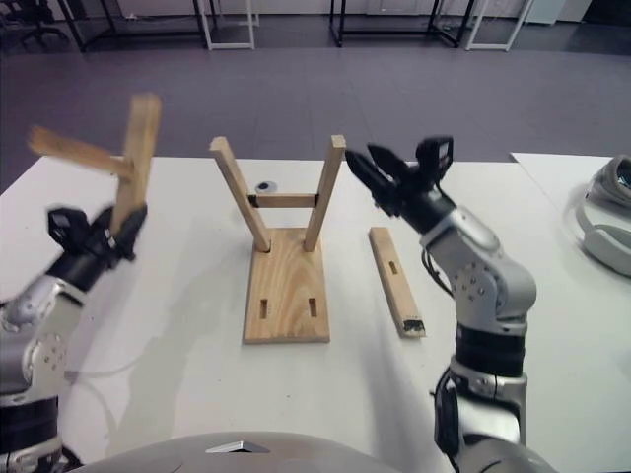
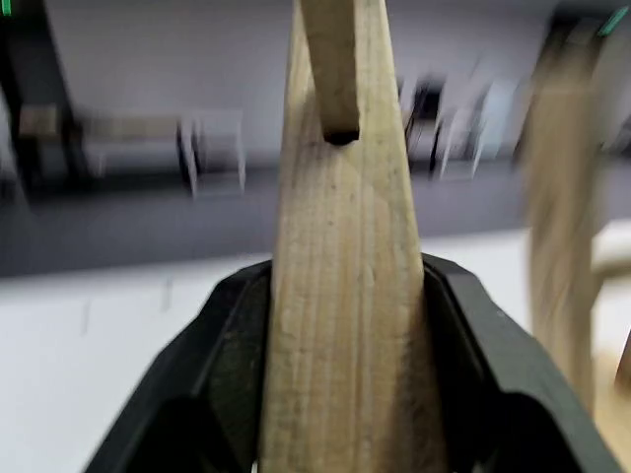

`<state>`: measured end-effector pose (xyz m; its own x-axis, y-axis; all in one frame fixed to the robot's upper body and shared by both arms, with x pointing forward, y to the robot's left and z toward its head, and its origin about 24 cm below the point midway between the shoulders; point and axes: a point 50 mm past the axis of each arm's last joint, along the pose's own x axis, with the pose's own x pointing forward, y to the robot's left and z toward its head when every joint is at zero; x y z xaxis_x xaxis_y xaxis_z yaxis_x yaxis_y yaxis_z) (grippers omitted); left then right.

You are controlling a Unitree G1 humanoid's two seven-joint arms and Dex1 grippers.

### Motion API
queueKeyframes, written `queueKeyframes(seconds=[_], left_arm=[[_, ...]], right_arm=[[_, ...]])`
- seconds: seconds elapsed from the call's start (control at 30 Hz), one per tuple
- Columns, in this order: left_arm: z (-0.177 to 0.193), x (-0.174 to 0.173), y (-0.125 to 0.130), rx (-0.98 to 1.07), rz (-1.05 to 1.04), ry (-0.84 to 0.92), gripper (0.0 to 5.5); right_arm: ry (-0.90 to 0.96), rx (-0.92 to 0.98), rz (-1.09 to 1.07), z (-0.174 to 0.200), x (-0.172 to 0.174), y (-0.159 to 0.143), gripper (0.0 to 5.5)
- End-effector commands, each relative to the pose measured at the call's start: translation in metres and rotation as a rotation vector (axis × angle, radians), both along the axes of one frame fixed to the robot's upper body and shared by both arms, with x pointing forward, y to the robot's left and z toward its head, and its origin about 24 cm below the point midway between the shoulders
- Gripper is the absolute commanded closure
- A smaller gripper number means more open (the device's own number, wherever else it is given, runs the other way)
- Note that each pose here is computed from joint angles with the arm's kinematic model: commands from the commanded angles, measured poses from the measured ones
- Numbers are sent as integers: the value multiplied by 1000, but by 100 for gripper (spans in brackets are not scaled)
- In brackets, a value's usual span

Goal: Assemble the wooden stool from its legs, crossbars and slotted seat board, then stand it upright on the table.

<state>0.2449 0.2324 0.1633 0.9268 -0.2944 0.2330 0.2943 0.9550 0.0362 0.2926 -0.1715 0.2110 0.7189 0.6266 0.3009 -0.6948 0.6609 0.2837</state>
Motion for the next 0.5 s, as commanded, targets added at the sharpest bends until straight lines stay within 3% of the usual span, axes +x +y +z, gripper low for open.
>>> queueKeyframes(seconds=[0.03, 0.23, 0.4, 0.5], left_arm=[[40, 8, -37, 58, -180, -118, 349], [46, 15, -85, 134, -385, -131, 349], [37, 13, -94, 211, -433, -112, 349], [32, 12, -94, 258, -449, -105, 349]], right_arm=[[-32, 150, 187, 55, 16, 51, 268], [88, 313, 295, 76, 30, 92, 268], [179, 327, 282, 72, 33, 94, 268], [229, 318, 273, 64, 31, 89, 325]])
